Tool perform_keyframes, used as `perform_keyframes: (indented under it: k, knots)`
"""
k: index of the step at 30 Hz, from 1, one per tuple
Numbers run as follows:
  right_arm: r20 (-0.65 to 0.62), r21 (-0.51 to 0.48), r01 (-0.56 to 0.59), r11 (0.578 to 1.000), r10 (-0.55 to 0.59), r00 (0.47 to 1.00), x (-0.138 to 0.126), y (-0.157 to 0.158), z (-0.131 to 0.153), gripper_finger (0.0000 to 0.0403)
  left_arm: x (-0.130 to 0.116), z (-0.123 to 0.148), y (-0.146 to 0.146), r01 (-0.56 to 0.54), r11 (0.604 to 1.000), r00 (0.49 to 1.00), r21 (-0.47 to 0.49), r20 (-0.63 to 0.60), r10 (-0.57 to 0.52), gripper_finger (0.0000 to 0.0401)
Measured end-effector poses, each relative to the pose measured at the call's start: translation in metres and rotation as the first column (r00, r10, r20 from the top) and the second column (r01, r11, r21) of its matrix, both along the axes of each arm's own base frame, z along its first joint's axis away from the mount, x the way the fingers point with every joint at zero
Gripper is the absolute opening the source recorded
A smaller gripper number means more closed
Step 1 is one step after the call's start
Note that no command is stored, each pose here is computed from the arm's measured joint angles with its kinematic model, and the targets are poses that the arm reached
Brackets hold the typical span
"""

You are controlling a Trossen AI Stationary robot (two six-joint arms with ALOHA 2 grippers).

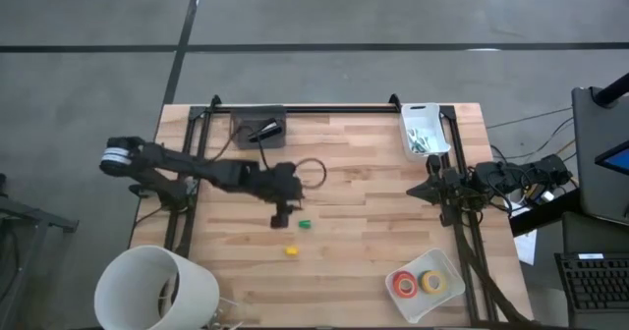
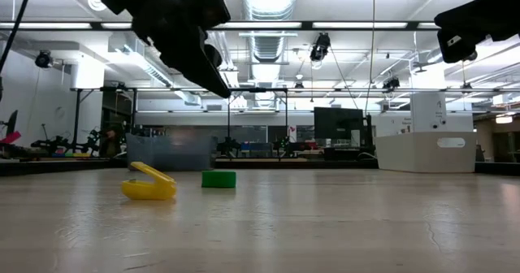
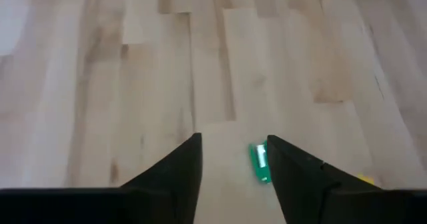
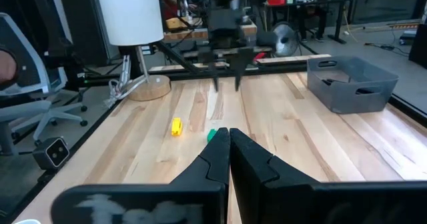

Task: Pick and place Stapler, Stapler remover, tape
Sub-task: Put the small green stapler into the black bin

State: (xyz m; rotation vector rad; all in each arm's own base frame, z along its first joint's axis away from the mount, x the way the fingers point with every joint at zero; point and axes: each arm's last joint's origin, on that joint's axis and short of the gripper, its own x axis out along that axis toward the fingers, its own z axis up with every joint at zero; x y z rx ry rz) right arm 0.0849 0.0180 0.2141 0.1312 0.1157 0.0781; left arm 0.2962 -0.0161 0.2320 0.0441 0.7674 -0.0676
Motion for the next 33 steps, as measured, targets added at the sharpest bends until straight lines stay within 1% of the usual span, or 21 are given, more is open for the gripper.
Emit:
perform_keyframes:
  k: [2,5,8,14,18,21,28,33]
  knots:
    - [0.0,0.0,0.001,1.0,-0.001,1.0,0.0,0.0,0.0,0.0008,0.002,-0.005,-0.009,-0.011,1.0,1.0,0.014,-0.009,0.011,0.0187]
    - [0.0,0.0,0.001,1.0,-0.001,1.0,0.0,0.0,0.0,0.0008,0.007,-0.013,-0.017,-0.018,1.0,1.0,0.007,-0.023,0.019,0.0214]
    - [0.0,0.0,0.001,1.0,-0.001,1.0,0.0,0.0,0.0,0.0008,0.012,-0.023,-0.02,-0.026,1.0,0.999,-0.005,-0.044,0.026,0.0227]
    - [0.0,0.0,0.0,1.0,0.0,1.0,0.0,0.0,0.0,0.0008,0.022,-0.049,-0.022,-0.031,0.999,0.992,-0.012,-0.123,0.029,0.0229]
    - [-0.001,0.0,0.0,1.0,0.0,1.0,0.0,0.0,0.0,0.0008,0.026,-0.063,-0.027,-0.024,1.0,0.988,-0.021,-0.152,0.02,0.0229]
    - [0.0,0.0,0.0,1.0,0.0,1.0,0.0,0.0,0.0,0.0008,0.028,-0.07,-0.031,-0.014,1.0,0.986,-0.021,-0.165,0.011,0.0229]
    - [0.0,0.0,0.0,1.0,0.0,1.0,0.0,0.0,0.0,0.0008,0.035,-0.083,-0.041,0.01,1.0,0.988,-0.022,-0.154,-0.013,0.0229]
    - [0.0,0.0,0.001,1.0,-0.001,1.0,0.0,0.0,0.0,0.0008,0.037,-0.091,-0.039,-0.028,0.999,0.985,0.017,-0.169,0.03,0.0223]
